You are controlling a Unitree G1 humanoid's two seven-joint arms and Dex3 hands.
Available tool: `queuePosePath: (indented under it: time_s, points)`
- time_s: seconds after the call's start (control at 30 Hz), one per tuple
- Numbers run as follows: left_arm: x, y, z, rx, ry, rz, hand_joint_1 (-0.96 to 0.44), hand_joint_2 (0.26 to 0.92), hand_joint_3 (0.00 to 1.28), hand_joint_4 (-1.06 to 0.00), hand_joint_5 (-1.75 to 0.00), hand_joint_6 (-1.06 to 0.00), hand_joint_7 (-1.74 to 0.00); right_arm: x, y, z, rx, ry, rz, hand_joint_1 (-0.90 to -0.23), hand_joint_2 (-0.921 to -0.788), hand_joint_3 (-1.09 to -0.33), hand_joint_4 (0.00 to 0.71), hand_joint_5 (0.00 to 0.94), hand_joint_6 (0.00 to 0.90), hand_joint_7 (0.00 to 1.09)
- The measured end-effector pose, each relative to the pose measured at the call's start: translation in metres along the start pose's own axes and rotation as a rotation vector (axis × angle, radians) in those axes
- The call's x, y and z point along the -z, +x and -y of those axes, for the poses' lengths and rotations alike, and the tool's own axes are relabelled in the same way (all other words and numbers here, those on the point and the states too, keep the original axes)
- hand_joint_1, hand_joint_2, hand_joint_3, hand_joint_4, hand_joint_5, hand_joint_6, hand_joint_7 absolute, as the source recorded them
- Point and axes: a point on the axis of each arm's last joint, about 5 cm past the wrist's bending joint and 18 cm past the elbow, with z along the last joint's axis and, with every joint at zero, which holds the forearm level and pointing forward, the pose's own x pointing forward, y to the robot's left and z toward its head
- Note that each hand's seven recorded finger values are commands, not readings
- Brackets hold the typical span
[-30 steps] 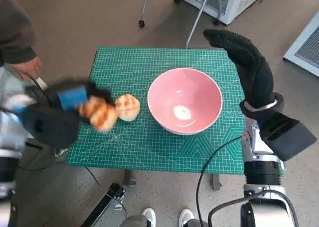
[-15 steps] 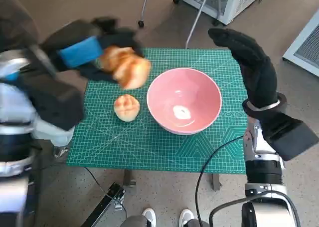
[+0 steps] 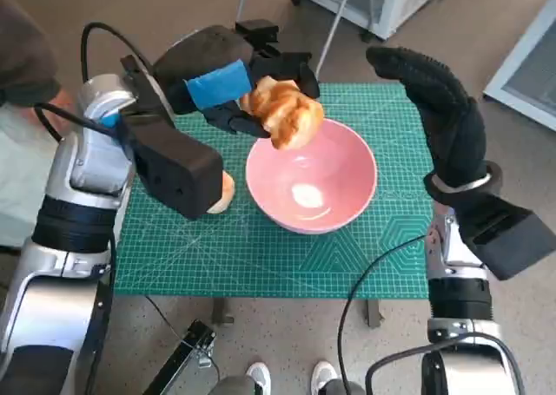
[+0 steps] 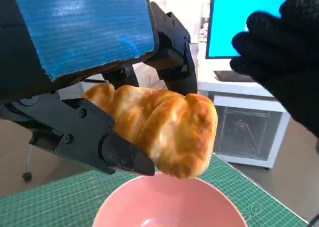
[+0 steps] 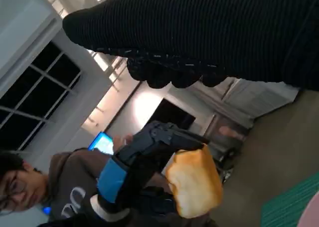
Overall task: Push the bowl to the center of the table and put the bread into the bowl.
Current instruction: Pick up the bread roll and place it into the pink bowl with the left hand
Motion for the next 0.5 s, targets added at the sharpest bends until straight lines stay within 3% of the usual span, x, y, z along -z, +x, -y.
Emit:
queuePosePath:
  time_s: [0.2, 0.37, 0.5]
  points:
    - [-0.001, 0.026, 0.026, 0.096, 0.039, -0.059, 0.0, 0.912, 0.12, -0.59, -1.29, -0.64, -1.13, -0.002, 0.0017, -0.002, -0.001, 0.001, 0.019, -0.615, -0.921, -0.8, 0.206, 0.004, -0.001, 0.62]
    - [0.0, 0.035, 0.049, 0.174, 0.049, -0.089, 0.0, 0.918, 0.11, -0.61, -1.3, -0.63, -1.13, -0.003, -0.0013, -0.002, 0.005, -0.001, 0.016, -0.616, -0.921, -0.799, 0.208, 0.005, -0.001, 0.62]
    - [0.0, 0.038, 0.062, 0.221, 0.047, -0.101, 0.0, 0.92, 0.14, -0.56, -1.36, -0.59, -1.15, -0.003, -0.0052, -0.001, 0.013, -0.001, 0.002, -0.619, -0.921, -0.798, 0.21, 0.006, -0.001, 0.62]
